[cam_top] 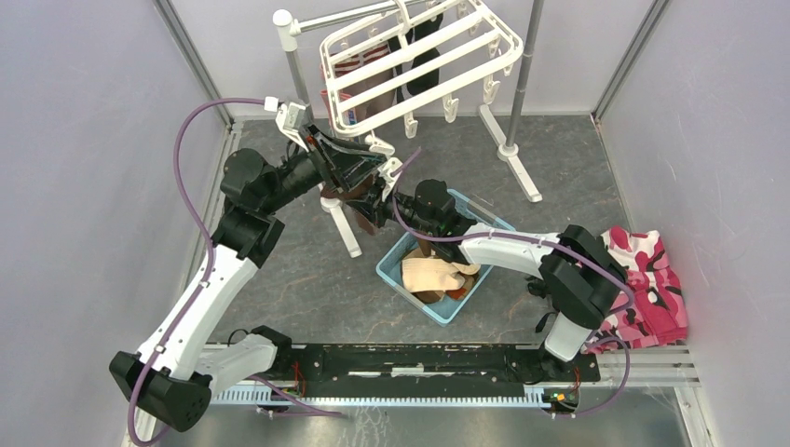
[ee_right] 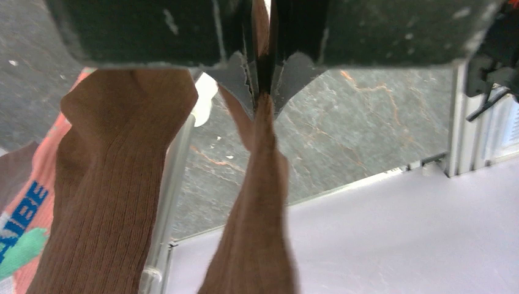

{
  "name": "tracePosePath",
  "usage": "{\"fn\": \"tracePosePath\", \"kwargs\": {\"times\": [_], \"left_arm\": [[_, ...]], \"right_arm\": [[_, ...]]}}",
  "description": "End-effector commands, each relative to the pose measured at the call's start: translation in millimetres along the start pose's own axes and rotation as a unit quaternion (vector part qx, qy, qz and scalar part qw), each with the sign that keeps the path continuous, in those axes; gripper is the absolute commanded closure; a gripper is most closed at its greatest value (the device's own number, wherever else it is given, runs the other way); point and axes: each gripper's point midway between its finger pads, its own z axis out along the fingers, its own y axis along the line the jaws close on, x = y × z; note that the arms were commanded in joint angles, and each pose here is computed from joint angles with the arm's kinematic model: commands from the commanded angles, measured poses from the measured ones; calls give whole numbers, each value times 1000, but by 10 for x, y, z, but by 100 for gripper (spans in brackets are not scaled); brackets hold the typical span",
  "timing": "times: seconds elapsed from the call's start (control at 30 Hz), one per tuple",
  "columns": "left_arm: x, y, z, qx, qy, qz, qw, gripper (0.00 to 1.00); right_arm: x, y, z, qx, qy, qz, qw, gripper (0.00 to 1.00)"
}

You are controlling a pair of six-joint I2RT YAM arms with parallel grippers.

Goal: Remove the socks clipped to the hanger
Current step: Remove the sock from the hanger.

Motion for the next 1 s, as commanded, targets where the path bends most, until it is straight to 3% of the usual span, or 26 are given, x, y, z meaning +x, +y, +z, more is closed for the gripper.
{"fn": "tracePosePath", "kwargs": {"times": [0.0,0.2,0.3,0.47,0.6,0.77,0.97], "left_arm": [[-63,-31,-73,-11,4,43,999,38],[305,-57,-278,4,88,80,993,1],[620,-277,-483,69,160,71,982,0],[810,-412,-765,97,204,103,969,0],[776,-431,-905,76,199,142,967,0],[711,-484,-949,59,188,124,973,0],[521,-308,-899,-5,134,148,980,0]], "right_arm": [[-533,185,27,-41,-74,33,996,96],[-597,329,-183,-69,-53,73,993,100],[-612,346,-347,-76,-50,98,991,100],[-671,300,-586,-76,-47,115,989,100],[-822,298,-756,-79,-49,121,988,100],[-910,326,-968,-83,-43,122,988,100],[-1063,344,-1287,-94,-43,125,987,100]]}}
